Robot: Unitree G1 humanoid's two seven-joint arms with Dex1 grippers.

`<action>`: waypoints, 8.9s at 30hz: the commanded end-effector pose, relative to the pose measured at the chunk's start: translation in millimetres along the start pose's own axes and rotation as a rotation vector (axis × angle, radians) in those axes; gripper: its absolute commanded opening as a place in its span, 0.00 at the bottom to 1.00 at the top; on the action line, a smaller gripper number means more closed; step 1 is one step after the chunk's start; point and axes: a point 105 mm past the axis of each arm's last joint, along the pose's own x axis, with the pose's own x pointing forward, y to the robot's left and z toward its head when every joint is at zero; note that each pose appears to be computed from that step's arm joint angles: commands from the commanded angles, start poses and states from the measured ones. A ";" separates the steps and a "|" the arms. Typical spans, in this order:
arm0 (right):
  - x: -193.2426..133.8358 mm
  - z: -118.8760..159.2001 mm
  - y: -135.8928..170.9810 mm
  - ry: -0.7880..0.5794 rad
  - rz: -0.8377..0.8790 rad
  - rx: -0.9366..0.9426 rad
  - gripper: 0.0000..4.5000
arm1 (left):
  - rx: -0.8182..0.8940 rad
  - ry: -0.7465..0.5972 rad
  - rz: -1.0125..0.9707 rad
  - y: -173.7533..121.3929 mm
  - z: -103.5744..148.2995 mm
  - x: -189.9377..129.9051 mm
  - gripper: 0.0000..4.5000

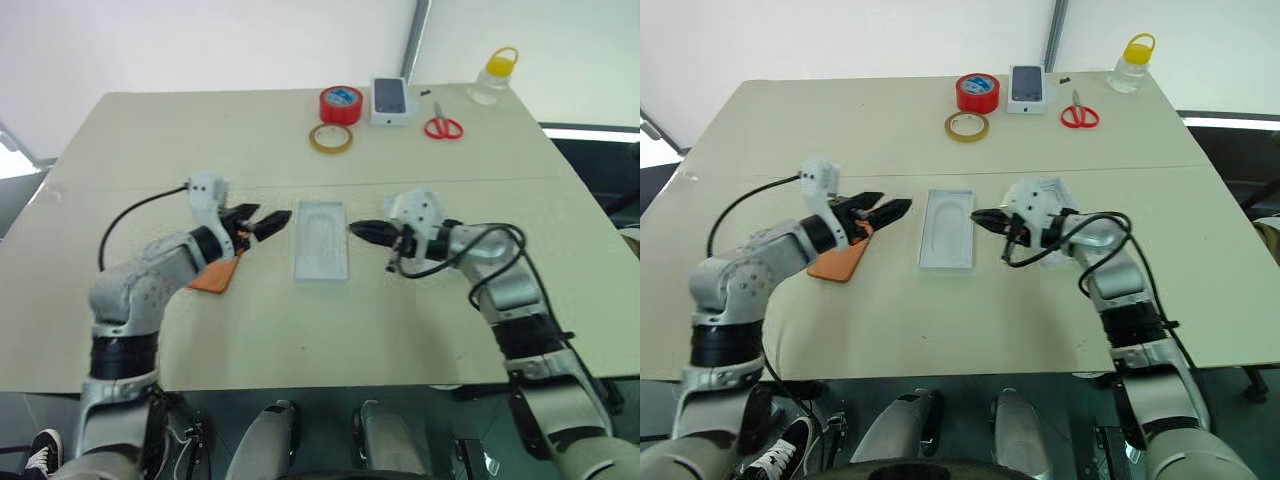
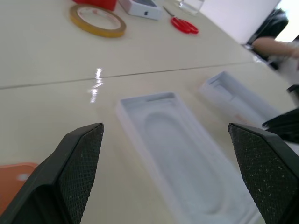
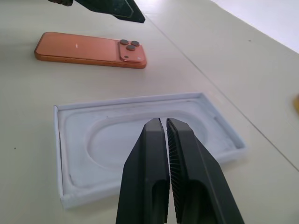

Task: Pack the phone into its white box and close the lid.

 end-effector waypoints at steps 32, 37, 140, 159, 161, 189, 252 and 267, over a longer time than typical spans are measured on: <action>105.1 51.5 6.9 0.096 -0.058 -0.201 0.01 | -0.577 0.132 0.190 95.2 -24.5 -74.5 1.00; 125.3 54.7 36.7 0.141 0.089 -0.127 0.01 | -0.541 0.211 0.161 93.2 -34.5 -73.9 1.00; 82.5 71.1 51.4 0.022 0.209 -0.088 0.52 | -0.997 -0.090 -0.154 31.2 -42.5 -48.0 0.00; 33.1 -10.1 51.9 0.193 0.266 -0.258 0.57 | -0.950 -0.123 -0.148 13.2 -33.7 -37.6 0.00; 33.9 -10.4 52.3 0.188 0.265 -0.247 0.35 | -0.947 -0.117 -0.153 11.9 -34.1 -37.8 0.00; 36.8 1.2 86.0 0.199 0.278 -0.151 0.00 | -0.925 -0.158 -0.185 7.5 -13.7 -32.8 0.00; -9.3 -5.8 -16.3 0.238 -0.032 -0.061 0.88 | -0.714 0.132 -0.314 -39.8 -33.5 -2.2 0.96; -0.8 -5.5 -18.5 0.226 -0.077 -0.068 0.57 | -0.253 0.039 0.153 33.2 -17.1 -7.4 0.54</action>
